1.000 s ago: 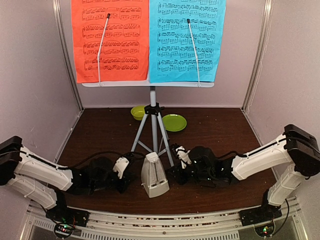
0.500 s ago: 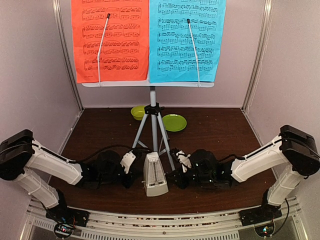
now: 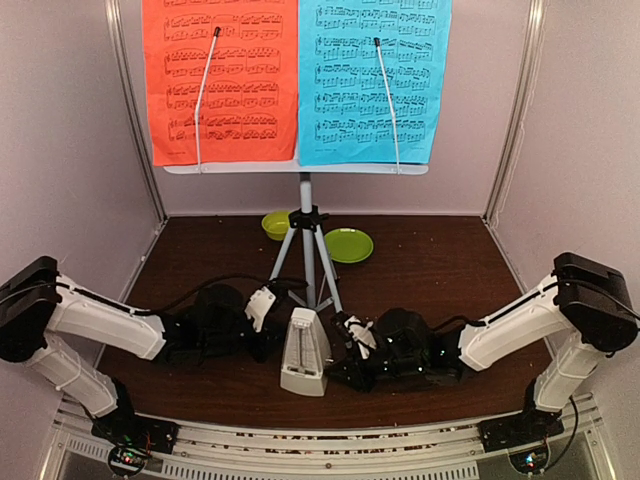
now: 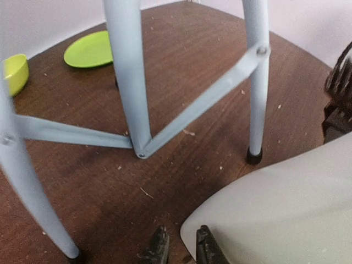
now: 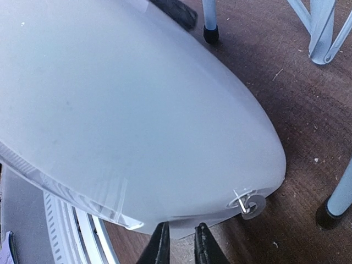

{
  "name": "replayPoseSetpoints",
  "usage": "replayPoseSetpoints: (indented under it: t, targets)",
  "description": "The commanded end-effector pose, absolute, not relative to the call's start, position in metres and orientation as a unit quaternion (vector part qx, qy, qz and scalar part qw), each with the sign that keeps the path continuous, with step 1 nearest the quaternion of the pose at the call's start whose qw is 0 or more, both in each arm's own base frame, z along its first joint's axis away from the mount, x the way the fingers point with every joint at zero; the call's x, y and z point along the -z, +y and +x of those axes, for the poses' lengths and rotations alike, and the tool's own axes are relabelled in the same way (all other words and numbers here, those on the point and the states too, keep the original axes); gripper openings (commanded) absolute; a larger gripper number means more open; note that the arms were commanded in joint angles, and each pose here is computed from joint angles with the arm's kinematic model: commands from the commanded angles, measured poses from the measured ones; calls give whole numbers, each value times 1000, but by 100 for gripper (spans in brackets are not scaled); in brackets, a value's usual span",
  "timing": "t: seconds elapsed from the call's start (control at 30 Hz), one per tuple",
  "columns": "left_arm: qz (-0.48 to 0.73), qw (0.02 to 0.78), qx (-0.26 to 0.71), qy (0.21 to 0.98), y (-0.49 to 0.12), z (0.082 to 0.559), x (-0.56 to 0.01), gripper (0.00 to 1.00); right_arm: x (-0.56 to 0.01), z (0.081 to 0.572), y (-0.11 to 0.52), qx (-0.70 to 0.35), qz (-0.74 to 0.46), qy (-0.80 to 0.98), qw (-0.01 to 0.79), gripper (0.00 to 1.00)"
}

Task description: Set up the instrument practice props

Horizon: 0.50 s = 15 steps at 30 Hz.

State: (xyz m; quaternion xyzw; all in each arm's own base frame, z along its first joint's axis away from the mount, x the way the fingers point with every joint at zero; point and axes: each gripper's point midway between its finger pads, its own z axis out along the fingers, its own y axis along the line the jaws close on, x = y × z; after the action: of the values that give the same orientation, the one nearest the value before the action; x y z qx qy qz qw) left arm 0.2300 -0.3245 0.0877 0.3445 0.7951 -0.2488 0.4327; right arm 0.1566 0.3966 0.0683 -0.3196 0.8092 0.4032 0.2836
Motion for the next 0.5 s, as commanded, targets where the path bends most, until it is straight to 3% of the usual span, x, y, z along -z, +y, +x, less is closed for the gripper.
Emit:
replayPoseSetpoints:
  t: [0.0,0.17,0.33,0.47]
  targets:
    - [301,498,242,777,-303,236,-144,24,-89,156,398,-426,-314,790,308,19]
    - [273,523,256,765,-278,222,-173,57,-103,162,381,-432,-292,782,342,21]
    - [273,543,256,752,-275,199,-194,75,-112,173,364,-422,-270,783,370,23]
    - [266,539,262,755,-290,181,-203,80,-119,183,354,-408,-255,786,388,25]
